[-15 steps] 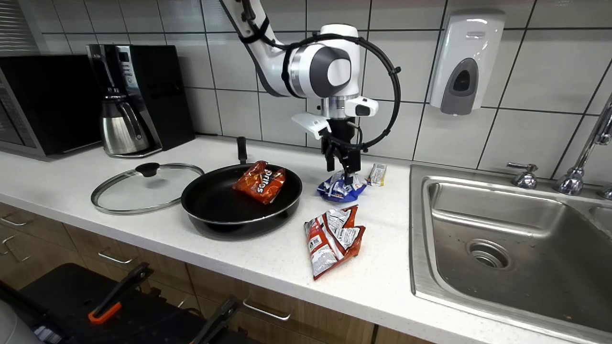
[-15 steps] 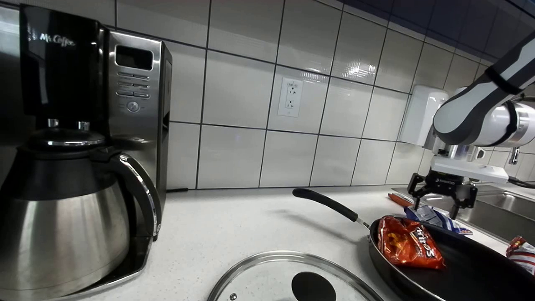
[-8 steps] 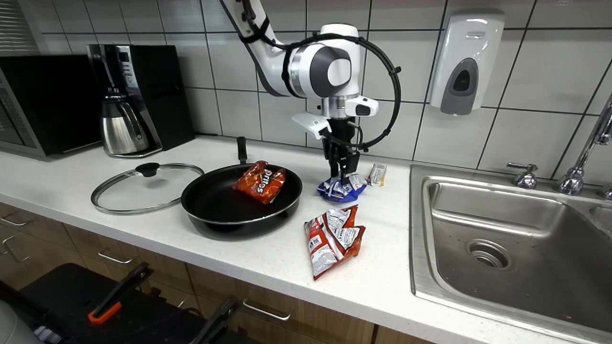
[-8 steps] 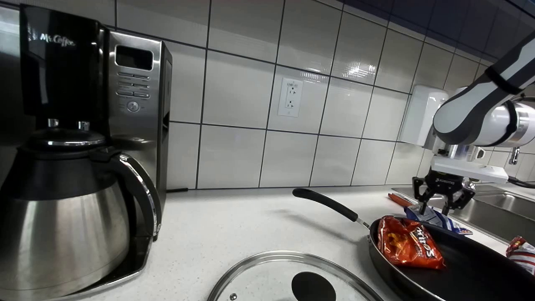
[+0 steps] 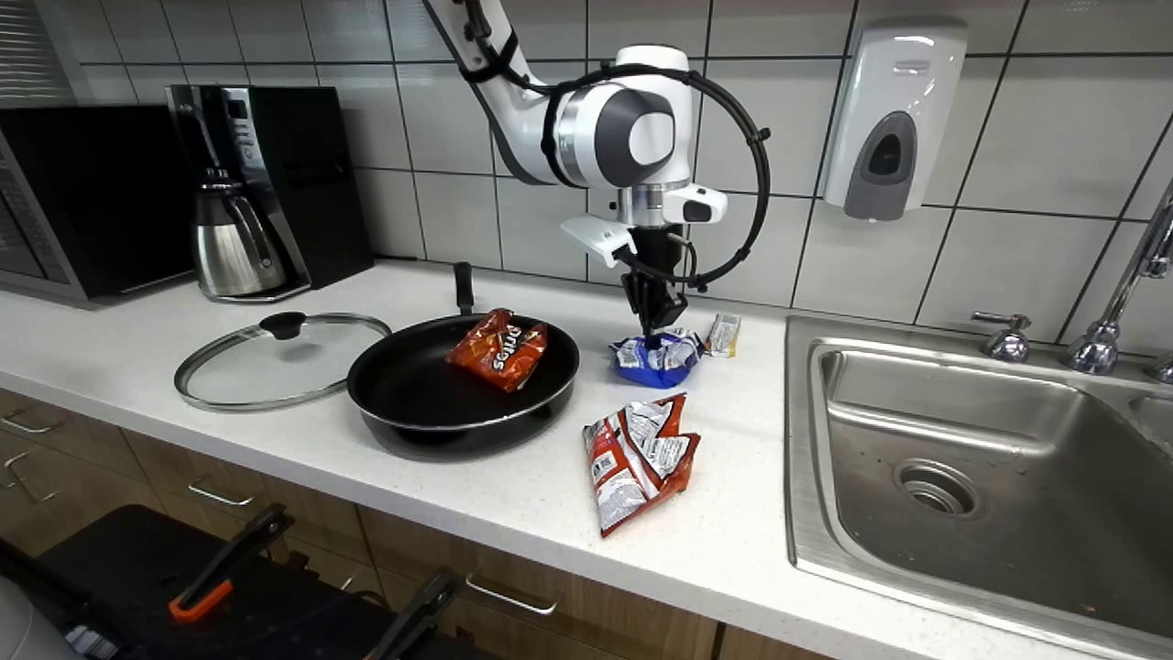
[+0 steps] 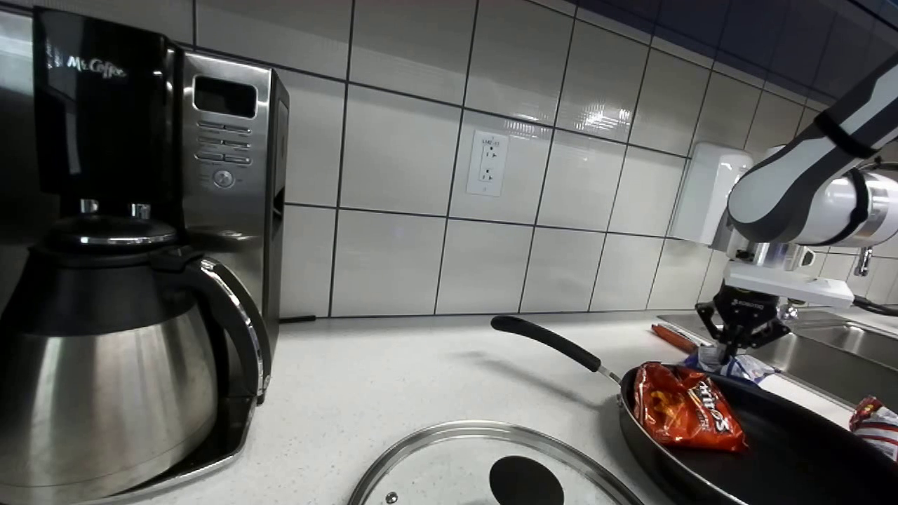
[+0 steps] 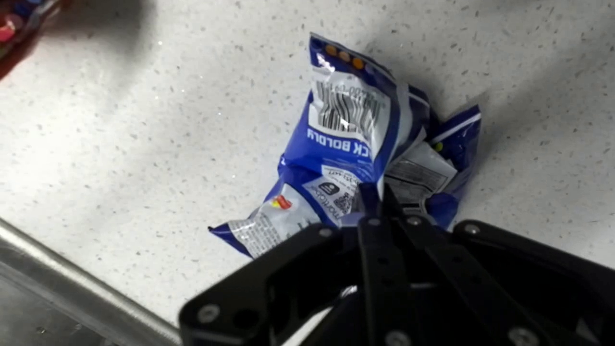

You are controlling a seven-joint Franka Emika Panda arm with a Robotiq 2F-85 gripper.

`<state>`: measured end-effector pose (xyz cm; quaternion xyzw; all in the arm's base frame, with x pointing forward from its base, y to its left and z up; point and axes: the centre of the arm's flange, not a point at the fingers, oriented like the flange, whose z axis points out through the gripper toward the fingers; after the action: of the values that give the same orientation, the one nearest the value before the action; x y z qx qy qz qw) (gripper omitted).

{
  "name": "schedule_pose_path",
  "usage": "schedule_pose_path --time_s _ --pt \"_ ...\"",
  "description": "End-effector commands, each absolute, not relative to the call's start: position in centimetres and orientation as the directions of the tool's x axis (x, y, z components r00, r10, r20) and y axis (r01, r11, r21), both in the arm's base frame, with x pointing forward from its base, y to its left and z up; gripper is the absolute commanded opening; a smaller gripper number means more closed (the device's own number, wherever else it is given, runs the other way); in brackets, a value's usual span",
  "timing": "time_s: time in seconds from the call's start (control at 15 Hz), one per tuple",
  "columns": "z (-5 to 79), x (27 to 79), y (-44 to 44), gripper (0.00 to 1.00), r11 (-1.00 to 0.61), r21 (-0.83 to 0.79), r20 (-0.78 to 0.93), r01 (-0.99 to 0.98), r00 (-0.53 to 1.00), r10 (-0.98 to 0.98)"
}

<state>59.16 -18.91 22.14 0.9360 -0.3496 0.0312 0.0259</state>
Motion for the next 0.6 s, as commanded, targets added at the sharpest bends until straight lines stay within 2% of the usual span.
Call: schedule_pose_path --time_s 0.0,0.53 --pt "22.3 59.8 -19.5 0.00 -0.761 0.007 0.079 -0.649 0.759 -0.647" --pt "25.5 61.2 -17.7 0.00 -0.778 0.014 0.132 -0.628 0.772 -0.621"
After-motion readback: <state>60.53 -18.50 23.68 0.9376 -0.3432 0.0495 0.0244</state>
